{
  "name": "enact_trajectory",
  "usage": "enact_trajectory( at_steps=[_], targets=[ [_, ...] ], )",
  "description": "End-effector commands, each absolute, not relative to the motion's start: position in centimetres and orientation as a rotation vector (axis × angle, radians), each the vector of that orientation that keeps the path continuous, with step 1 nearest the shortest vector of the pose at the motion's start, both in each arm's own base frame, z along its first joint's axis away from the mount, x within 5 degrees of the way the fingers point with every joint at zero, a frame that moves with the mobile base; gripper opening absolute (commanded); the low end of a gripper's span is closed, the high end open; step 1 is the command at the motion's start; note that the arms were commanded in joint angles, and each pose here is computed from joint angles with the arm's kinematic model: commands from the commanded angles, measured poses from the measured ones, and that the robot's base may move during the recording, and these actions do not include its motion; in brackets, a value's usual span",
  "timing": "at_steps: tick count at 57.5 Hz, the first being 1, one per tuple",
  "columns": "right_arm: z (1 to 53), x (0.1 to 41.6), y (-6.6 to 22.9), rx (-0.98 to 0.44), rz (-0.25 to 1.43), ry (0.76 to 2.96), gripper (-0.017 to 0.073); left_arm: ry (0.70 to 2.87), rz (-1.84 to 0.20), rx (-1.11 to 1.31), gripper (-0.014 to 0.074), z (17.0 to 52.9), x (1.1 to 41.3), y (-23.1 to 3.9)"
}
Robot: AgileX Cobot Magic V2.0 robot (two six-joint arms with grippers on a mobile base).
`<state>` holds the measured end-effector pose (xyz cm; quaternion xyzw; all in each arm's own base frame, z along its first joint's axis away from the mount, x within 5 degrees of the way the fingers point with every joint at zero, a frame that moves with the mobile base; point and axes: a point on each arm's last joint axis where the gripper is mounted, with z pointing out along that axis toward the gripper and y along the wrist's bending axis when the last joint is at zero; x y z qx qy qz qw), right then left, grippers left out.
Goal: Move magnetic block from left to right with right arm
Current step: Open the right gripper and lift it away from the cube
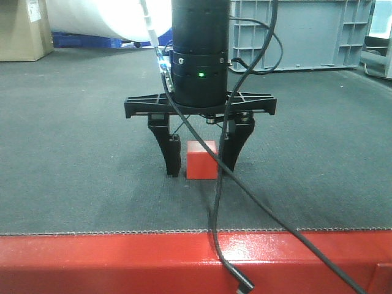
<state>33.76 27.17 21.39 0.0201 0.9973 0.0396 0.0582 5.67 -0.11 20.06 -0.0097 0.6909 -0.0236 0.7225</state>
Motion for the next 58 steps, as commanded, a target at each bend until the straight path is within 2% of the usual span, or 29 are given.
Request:
enact_trajectory(
  at_steps=[1,14,24,36,39,43,54,58],
  targets=[
    [25.7,33.5,26.7,0.054,0.210,2.921,0.0539,1.444,-0.057,-0.032,-0.0126,20.6,5.6,-0.1],
    [29.1,32.9,26.0,0.030,0.274,2.818,0.0538,1.444,-0.057,-0.032,-0.0126,20.6,5.6,-0.1],
    [32.2,31.7,25.0,-0.132,0.323,2.714,0.0529,1.444,-0.057,-0.032,-0.0126,20.6,5.6,-0.1],
    [34.0,30.3,22.0,-0.284,0.316,2.614,0.0518,1.444,-0.057,-0.032,-0.0126,20.6,5.6,-0.1],
    [34.0,29.7,21.0,-0.318,0.309,2.587,0.0477,1.444,-0.057,-0.032,-0.0126,20.6,5.6,-0.1],
    [33.8,29.0,19.3,-0.338,0.297,2.556,0.0379,1.444,-0.057,-0.032,-0.0126,20.6,5.6,-0.1],
    [32.5,26.9,14.3,-0.271,0.297,2.453,0.0025,1.444,-0.057,-0.032,-0.0126,20.6,5.6,-0.1],
    [32.3,26.0,12.5,-0.217,0.322,2.390,0.0015,1.444,-0.057,-0.032,-0.0126,20.6,5.6,-0.1]
  ],
)
